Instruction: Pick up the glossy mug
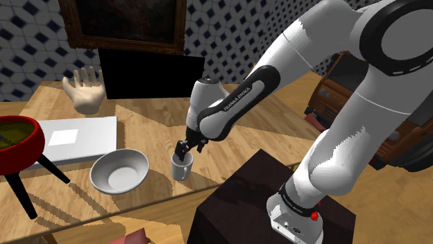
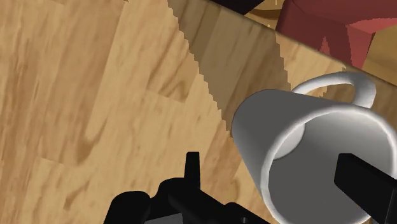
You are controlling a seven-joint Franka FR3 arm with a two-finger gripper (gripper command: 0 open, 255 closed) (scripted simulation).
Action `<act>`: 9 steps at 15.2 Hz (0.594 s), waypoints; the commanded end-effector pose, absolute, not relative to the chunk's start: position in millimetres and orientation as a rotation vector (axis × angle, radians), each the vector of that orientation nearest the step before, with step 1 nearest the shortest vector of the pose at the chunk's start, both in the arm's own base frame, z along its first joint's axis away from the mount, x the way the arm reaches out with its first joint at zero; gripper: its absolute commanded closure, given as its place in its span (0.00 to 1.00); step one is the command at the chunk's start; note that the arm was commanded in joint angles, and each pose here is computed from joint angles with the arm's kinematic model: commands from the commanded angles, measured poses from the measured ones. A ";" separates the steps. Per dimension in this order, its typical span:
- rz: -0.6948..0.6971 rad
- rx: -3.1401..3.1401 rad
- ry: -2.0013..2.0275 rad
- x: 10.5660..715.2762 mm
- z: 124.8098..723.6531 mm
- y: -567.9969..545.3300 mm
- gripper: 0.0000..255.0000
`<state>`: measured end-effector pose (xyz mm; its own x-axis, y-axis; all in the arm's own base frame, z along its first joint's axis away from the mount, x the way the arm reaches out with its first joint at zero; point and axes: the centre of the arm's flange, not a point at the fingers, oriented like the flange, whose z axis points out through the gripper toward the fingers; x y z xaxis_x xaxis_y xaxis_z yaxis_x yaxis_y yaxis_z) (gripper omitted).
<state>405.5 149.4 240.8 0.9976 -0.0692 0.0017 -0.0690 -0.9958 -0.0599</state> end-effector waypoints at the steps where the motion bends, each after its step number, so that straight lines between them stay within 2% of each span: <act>1: -0.007 -3.079 0.106 406.8 229.3 148.8 0.00; 5: -0.007 -3.079 0.106 406.8 215.7 148.8 0.00; 6: -0.007 -3.079 0.106 407.3 216.3 148.9 1.00; 9: -0.007 -3.079 0.106 407.4 216.5 149.0 1.00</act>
